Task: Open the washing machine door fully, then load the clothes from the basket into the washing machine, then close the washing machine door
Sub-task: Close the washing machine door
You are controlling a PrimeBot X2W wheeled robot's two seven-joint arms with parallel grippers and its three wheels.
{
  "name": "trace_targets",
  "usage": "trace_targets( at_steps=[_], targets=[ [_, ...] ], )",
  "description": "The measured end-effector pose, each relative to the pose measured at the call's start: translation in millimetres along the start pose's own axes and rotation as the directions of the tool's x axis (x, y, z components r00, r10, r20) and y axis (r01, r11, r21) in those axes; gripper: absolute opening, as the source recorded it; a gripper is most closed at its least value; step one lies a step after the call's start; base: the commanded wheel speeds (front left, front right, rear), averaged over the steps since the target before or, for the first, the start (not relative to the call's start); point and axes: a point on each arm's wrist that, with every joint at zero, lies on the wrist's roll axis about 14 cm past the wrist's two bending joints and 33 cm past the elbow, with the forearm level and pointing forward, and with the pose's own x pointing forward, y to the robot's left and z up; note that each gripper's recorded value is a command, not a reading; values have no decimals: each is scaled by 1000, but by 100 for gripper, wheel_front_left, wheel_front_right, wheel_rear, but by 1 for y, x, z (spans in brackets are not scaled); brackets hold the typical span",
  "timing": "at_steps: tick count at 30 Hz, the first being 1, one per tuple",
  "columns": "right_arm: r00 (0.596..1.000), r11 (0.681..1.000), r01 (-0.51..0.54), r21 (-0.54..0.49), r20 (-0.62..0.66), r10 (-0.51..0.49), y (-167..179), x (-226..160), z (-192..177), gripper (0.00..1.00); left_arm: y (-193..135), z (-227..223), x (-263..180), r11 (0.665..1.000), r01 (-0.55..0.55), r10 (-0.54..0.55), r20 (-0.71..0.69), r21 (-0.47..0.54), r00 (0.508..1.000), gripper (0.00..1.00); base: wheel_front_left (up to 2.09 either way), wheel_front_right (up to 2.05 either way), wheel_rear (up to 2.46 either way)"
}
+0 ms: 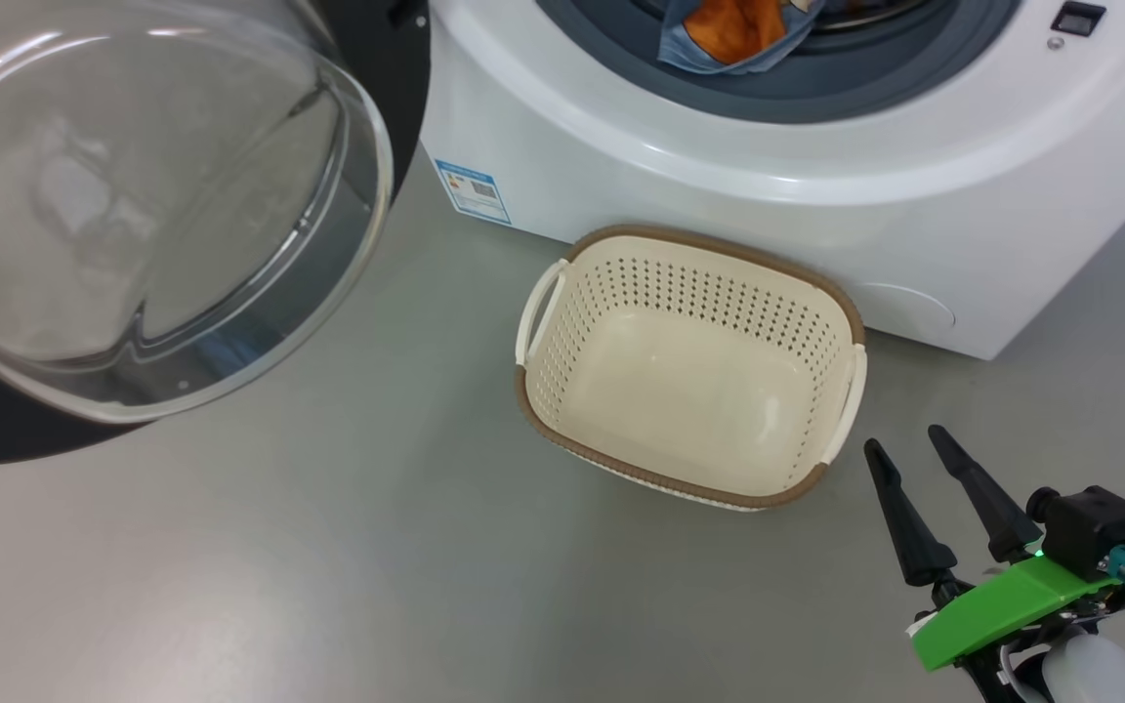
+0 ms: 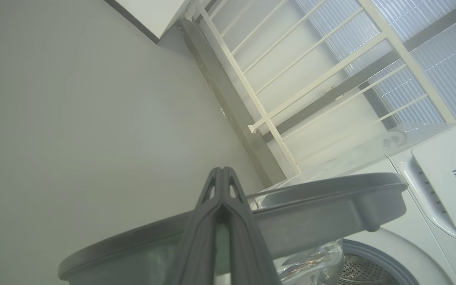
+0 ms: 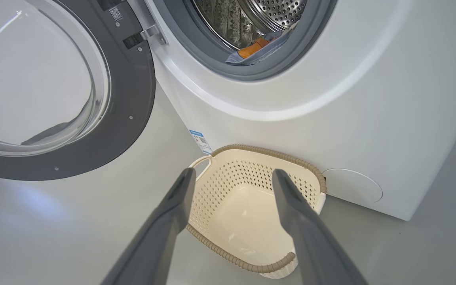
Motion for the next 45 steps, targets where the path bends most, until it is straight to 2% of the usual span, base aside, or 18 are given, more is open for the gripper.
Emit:
trace_targets(
  at_steps=[9, 25, 38, 45],
  targets=[
    [1000, 1000, 18, -4, 9, -18, -11, 2, 2, 100, 3, -25, 13, 1000, -20, 20, -103, 4, 994, 0, 0, 0, 0],
    [999, 1000, 15, -18, 33, -14, -7, 2, 13, 100, 0, -40, 0, 1000, -6, 6, -263, 3, 965, 0, 0, 0, 0],
    [998, 999, 6, -41, 65, -3, 2, -2, 29, 100, -13, -58, -23, 998, 60, -57, -425, -5, 903, 0, 0, 0, 0],
    [998, 999, 7, -49, 66, -4, 6, -10, 32, 100, -22, -69, -40, 994, 109, -97, -510, -8, 854, 0, 0, 0, 0]
  ],
)
